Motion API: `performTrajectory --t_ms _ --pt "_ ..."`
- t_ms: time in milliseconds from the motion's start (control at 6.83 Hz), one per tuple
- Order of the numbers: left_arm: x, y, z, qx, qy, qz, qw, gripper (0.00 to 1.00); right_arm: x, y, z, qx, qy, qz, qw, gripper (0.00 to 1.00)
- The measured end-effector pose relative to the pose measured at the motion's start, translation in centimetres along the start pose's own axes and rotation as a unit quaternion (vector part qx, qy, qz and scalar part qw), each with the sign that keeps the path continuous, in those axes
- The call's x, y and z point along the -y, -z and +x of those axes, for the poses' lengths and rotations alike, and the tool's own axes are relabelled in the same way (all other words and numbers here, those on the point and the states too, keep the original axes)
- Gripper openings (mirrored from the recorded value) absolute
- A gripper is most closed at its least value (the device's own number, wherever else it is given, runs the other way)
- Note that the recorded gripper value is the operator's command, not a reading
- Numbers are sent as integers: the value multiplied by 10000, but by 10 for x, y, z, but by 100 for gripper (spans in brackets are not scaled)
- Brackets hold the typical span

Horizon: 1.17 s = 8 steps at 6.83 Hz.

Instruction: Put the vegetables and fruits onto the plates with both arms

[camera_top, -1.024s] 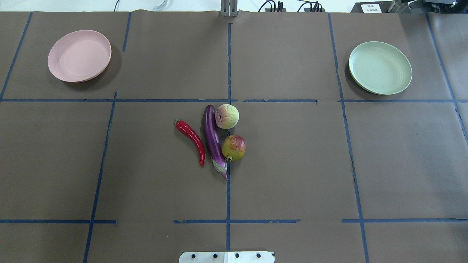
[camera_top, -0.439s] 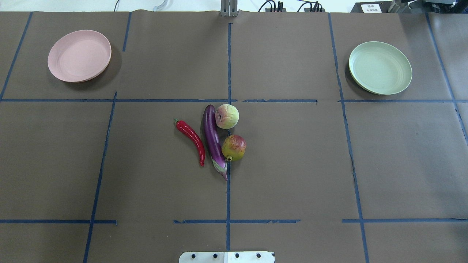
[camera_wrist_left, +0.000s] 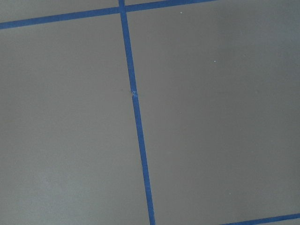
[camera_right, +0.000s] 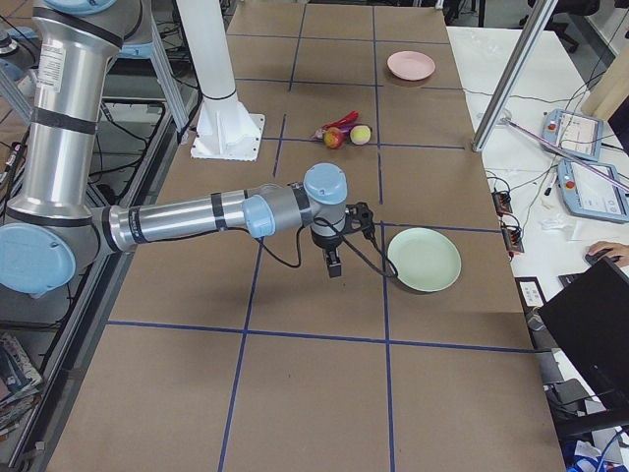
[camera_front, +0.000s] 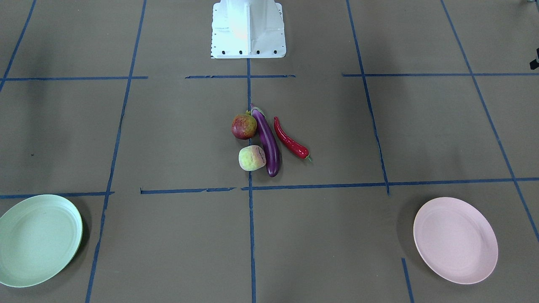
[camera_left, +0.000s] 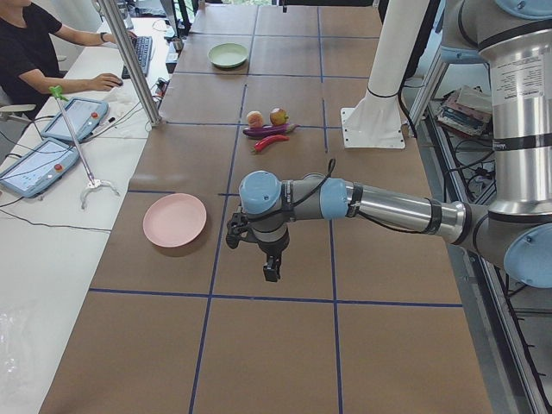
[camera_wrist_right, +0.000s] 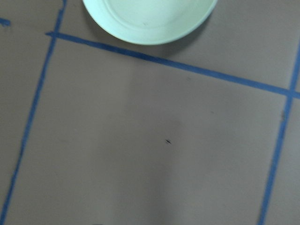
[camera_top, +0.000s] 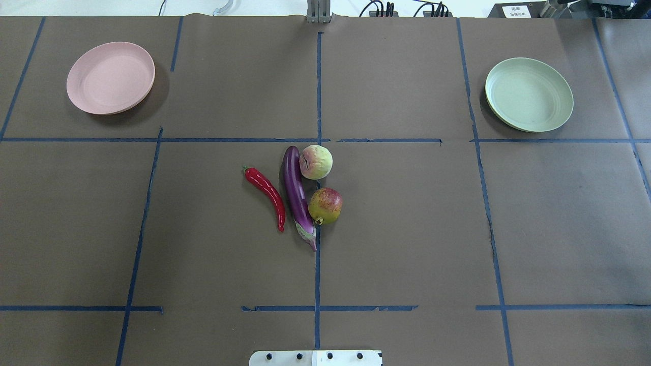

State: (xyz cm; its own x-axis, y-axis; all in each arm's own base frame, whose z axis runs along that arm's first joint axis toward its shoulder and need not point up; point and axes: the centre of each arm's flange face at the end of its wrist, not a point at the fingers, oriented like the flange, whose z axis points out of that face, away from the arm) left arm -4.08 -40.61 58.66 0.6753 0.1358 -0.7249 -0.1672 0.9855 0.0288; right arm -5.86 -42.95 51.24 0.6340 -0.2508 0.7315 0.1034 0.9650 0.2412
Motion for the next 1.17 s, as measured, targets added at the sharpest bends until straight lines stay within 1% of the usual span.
performTrajectory --t_ms 146,293,439,585,732,878,1024,1171 --pt "0 1 1 1 -7 6 10000 100 36 -10 -53 202 -110 61 9997 99" --pt "1 1 1 1 -12 11 10000 100 68 -23 -115 418 -246 48 9988 99" --pt "1 2 2 2 -18 16 10000 100 96 -38 -177 552 -360 46 9978 99" --pt "2 2 2 4 -28 26 10000 100 123 -57 -242 616 -518 81 9967 98" --pt "2 3 3 5 -35 34 10000 100 146 -79 -307 628 -695 143 9955 98" --pt "2 4 3 7 -39 41 10000 100 167 -100 -361 588 -825 233 9946 98" --pt "2 5 5 9 -53 55 10000 100 191 -122 -412 513 -984 318 9933 98" --pt "2 6 6 11 -67 70 10000 100 211 -137 -452 448 -1119 377 9920 98"
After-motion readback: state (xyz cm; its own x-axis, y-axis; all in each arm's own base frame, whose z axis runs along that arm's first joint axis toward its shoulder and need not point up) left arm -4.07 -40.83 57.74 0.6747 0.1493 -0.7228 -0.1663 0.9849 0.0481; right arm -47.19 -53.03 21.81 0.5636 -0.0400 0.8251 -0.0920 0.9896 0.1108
